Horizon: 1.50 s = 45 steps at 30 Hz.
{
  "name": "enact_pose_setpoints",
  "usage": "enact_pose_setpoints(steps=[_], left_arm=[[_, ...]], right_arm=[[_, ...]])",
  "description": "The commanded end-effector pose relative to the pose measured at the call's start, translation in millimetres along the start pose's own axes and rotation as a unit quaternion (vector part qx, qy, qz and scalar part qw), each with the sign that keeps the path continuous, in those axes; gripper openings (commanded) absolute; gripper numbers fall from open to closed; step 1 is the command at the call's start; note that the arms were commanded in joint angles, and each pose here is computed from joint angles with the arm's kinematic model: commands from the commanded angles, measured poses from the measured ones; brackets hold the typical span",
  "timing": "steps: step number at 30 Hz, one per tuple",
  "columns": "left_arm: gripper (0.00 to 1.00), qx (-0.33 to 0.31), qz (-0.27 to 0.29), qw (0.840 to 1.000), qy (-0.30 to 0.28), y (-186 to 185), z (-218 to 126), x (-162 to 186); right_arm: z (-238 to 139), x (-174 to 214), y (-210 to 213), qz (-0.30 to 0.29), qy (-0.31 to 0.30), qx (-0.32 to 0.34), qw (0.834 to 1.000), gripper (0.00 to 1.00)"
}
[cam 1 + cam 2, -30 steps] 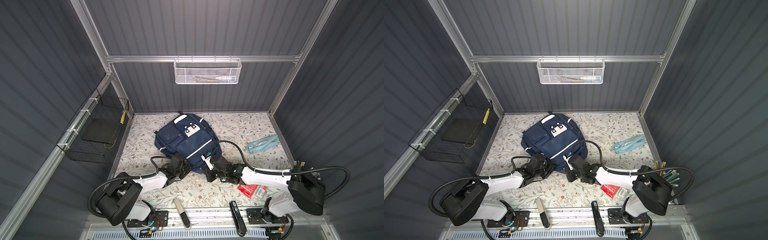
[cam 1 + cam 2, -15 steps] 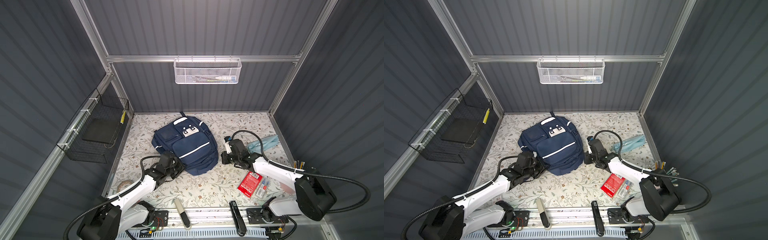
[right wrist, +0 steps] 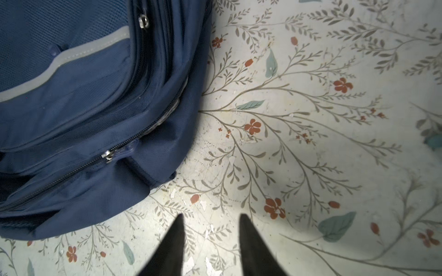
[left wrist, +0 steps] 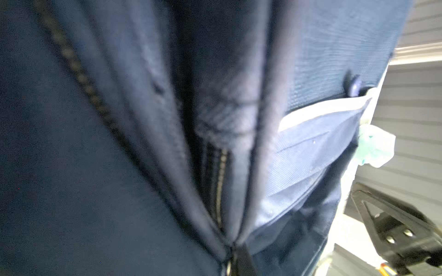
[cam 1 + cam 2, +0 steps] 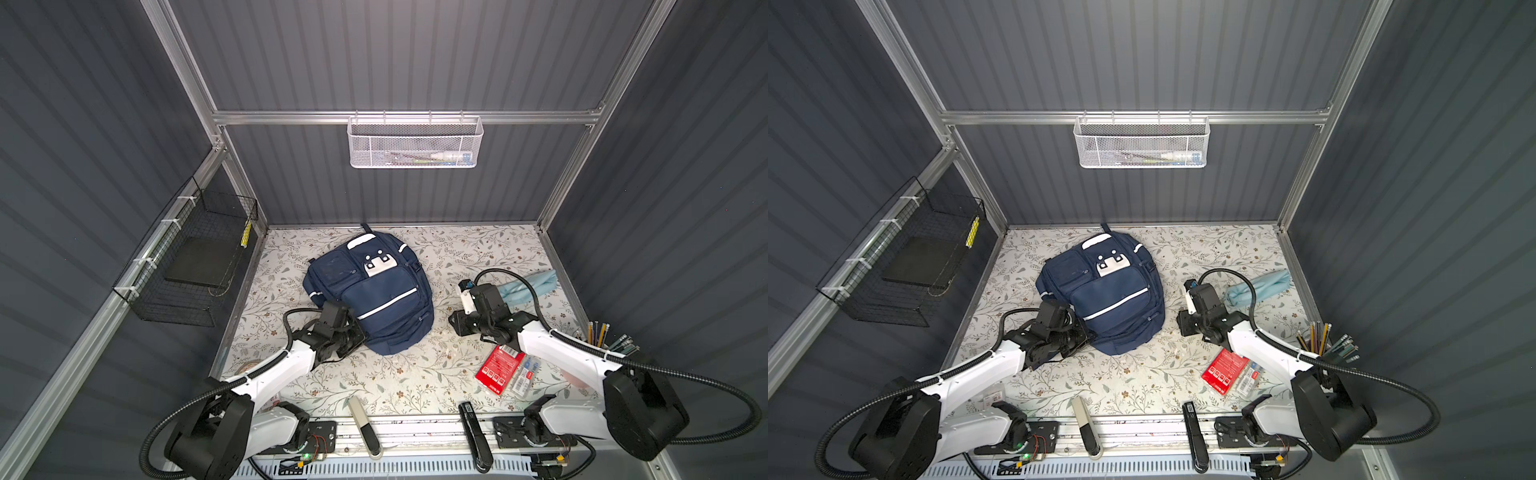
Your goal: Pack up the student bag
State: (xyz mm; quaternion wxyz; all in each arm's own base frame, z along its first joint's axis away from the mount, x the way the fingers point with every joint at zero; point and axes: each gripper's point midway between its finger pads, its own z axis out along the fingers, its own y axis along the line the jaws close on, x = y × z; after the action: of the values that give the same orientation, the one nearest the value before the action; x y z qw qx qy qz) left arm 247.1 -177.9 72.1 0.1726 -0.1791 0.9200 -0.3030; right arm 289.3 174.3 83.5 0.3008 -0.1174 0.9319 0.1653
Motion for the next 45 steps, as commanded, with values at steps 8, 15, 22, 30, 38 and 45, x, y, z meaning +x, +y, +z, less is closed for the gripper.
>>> enact_pose_setpoints(steps=[8, 15, 22, 30, 38, 45], left_arm=[[0.0, -0.034, 0.028, 0.999, -0.018, 31, -12, -16], [0.09, -0.051, 0.026, 0.998, -0.005, 39, -1, -16], [0.11, -0.046, 0.022, 0.999, -0.01, 36, -1, -18], [0.11, -0.042, 0.013, 0.999, -0.008, 38, 1, -15], [0.11, -0.046, 0.014, 0.999, -0.015, 37, -2, -19], [0.0, -0.044, 0.014, 0.999, -0.016, 34, -7, -18]], right_arm=[[24, -26, 58, -0.082, 0.015, -0.15, 0.985, 0.73], [46, -12, 101, -0.143, 0.054, -0.186, 0.971, 0.65], [65, -4, 116, -0.161, 0.083, -0.202, 0.963, 0.53], [64, -4, 119, -0.161, 0.084, -0.204, 0.962, 0.1], [58, -3, 93, -0.141, 0.06, -0.154, 0.976, 0.0], [52, -42, 35, -0.044, -0.014, -0.087, 0.995, 0.0]])
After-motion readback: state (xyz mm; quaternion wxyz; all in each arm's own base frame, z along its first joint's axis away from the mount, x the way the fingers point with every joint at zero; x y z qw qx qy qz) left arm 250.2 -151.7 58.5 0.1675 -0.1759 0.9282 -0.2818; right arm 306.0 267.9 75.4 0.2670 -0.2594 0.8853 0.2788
